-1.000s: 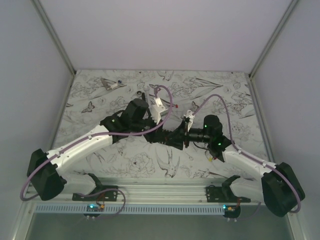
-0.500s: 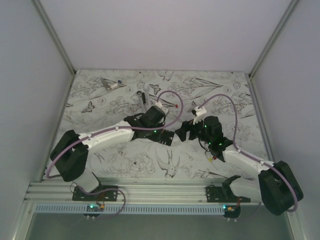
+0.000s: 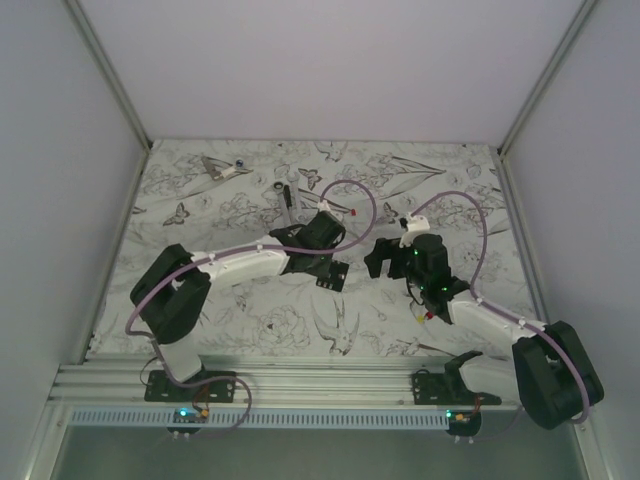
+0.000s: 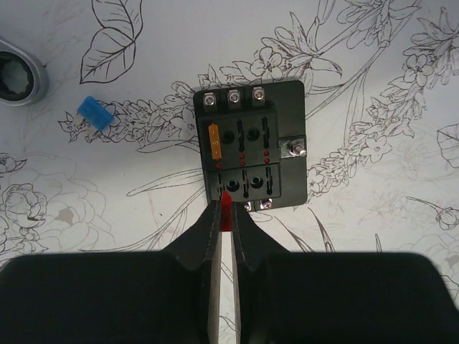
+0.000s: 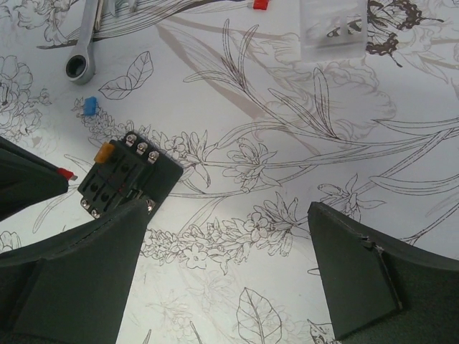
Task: Snap on the fuse box
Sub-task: Pick up the fuse from the center of the board, then install the fuse at the fuse box base.
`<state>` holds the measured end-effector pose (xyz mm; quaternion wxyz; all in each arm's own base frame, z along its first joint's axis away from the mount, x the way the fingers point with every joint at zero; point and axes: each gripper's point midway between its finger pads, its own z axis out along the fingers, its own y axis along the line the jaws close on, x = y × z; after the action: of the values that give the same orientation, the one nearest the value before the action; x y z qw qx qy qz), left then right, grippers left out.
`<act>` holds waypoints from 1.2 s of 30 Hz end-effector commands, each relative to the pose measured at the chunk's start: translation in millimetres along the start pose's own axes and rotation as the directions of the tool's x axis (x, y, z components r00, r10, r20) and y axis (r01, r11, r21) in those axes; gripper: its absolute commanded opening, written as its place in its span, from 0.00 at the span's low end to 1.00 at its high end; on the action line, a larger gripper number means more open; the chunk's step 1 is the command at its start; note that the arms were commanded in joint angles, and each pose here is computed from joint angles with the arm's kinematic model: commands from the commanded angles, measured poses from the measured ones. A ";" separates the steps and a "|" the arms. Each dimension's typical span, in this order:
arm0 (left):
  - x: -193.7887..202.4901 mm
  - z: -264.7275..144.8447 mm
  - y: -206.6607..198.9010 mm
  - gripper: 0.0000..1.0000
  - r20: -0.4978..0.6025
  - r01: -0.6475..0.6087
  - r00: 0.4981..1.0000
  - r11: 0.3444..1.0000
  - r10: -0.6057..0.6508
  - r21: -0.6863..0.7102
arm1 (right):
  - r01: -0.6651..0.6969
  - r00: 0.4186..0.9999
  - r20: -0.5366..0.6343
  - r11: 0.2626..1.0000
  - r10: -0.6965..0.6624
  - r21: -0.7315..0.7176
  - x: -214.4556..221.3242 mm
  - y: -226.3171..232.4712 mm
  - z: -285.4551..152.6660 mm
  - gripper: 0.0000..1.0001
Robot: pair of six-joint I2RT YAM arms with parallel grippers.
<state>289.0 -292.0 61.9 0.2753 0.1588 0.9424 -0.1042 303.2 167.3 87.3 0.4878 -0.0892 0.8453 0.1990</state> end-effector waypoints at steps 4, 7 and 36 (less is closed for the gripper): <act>-5.1 9.7 1.7 0.00 0.017 0.020 1.000 0.999 -0.019 -0.031 | -0.032 0.999 0.012 0.999 0.031 0.036 -2.3 -7.9 -0.5 1.00; -1.7 13.8 1.9 0.00 0.006 0.034 0.999 0.999 -0.034 -0.027 | -0.032 0.999 0.010 0.999 0.032 0.033 -1.6 -7.5 -0.1 1.00; 13.0 27.1 13.9 0.00 0.003 0.090 0.996 0.995 -0.090 -0.046 | -0.037 0.999 0.008 0.999 0.037 0.011 -2.2 -3.9 -0.2 1.00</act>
<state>301.4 -294.5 42.4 0.2865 0.1163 0.9447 -0.1091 304.2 165.3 87.3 0.4863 -0.0768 0.8467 0.2018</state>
